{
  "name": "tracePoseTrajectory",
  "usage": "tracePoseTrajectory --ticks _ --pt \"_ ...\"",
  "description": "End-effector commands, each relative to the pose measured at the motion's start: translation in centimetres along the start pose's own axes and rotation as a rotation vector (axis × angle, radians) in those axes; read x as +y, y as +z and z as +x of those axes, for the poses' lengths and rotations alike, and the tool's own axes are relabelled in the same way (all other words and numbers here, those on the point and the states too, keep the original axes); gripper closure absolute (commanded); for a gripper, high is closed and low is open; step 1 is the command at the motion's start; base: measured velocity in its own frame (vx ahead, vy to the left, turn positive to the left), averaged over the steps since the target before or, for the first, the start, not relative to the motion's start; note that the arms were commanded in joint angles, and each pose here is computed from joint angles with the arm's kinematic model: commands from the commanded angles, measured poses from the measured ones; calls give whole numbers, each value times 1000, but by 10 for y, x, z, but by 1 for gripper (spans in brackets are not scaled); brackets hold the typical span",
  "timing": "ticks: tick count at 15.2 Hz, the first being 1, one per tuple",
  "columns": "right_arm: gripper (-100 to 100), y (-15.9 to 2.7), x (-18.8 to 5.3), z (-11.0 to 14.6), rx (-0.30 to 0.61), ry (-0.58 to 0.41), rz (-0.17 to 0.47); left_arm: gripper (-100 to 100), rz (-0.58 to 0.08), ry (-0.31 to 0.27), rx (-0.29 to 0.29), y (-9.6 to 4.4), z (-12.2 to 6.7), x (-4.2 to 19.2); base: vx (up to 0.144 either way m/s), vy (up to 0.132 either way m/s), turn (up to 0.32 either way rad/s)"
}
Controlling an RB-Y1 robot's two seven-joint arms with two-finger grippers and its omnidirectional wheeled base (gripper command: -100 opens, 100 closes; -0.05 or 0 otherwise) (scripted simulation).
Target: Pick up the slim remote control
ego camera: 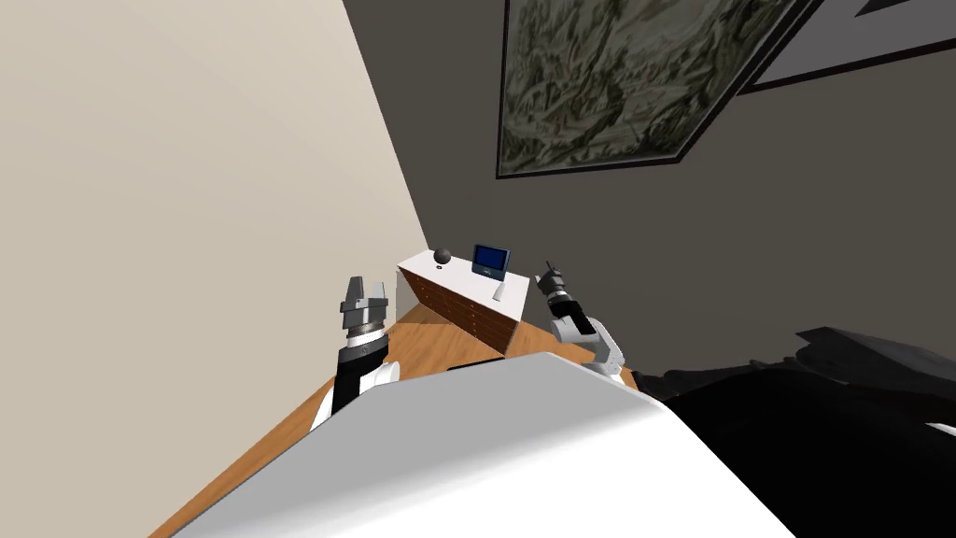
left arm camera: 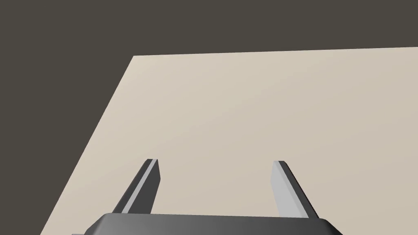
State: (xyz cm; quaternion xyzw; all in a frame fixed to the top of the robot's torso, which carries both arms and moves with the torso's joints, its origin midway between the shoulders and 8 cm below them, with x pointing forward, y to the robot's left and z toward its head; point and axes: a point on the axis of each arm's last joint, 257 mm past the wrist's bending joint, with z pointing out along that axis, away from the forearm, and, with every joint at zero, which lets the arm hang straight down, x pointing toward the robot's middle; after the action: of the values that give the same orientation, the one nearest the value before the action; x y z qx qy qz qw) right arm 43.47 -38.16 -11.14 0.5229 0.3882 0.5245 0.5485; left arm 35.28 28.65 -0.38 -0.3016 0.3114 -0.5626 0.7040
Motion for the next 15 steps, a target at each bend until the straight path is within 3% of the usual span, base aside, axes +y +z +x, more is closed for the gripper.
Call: tracePoseTrajectory --ticks 1,2,4,5,8,9,11,12,15 --pt "-100 1 -10 -10 -21 36 30 0 0 0 0 0 0 0 18 59 49" --pt "-100 5 -20 -31 -62 55 71 0 0 0 0 0 0 0 16 73 137" --pt "-100 5 -23 -33 -69 91 80 0 0 0 0 0 0 0 20 61 98" --pt "-100 8 -32 -53 -110 108 112 0 0 0 0 0 0 0 26 71 149" --pt "-100 7 -37 -56 -123 150 128 0 0 0 0 0 0 0 23 46 66" --pt "-100 9 -47 -78 -174 184 166 0 0 0 0 0 0 0 22 45 132" --pt "-100 8 -50 -79 -182 214 173 0 0 0 0 0 0 0 21 47 112" --pt "-100 8 -59 -101 -233 242 206 0 0 0 0 0 0 0 33 60 152" --pt "-100 7 -63 -103 -246 282 215 0 0 0 0 0 0 0 28 42 75"
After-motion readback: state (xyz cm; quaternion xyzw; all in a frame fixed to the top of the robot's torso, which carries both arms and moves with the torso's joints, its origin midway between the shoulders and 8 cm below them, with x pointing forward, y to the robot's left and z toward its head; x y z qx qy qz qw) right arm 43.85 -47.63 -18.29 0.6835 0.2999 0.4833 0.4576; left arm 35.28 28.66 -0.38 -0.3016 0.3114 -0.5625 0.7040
